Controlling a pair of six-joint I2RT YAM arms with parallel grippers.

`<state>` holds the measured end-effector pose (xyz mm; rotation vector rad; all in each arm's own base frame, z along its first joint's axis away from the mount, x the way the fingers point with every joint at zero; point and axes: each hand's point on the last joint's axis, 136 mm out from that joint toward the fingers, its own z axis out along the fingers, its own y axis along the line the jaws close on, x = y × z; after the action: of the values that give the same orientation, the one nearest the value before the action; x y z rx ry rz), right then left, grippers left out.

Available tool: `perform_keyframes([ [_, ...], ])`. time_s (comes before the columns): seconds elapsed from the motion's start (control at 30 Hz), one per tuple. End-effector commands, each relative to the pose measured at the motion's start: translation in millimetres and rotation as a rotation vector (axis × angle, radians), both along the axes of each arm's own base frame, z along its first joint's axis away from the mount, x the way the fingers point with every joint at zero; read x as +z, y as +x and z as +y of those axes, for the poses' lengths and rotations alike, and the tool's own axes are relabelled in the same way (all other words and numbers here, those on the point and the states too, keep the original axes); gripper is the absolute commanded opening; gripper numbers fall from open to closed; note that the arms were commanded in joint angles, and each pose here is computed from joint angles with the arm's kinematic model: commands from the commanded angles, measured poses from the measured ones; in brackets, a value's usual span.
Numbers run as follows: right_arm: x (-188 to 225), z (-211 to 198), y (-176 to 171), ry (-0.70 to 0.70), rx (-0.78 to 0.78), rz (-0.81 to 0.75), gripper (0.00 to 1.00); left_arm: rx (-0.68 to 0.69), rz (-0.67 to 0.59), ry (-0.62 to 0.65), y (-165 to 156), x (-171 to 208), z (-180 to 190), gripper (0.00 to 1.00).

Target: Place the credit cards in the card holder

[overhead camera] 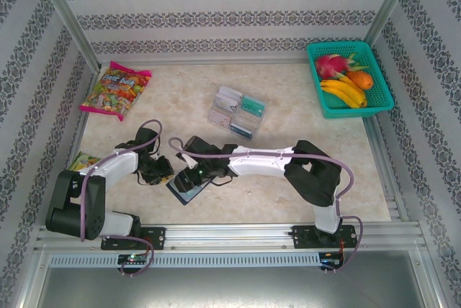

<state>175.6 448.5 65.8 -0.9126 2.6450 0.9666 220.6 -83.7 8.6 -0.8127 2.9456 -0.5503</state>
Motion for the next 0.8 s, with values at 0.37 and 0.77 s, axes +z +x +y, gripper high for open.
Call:
perform_keyframes([
  [0.37,-29,6,-3,-0.032,0.004,0.053,0.65,-0.043,-0.070,0.053,14,24,-1,0.21],
  [0.77,-4,5,-10,0.042,0.024,0.077,0.65,-0.027,-0.146,0.070,41,58,8,0.16],
])
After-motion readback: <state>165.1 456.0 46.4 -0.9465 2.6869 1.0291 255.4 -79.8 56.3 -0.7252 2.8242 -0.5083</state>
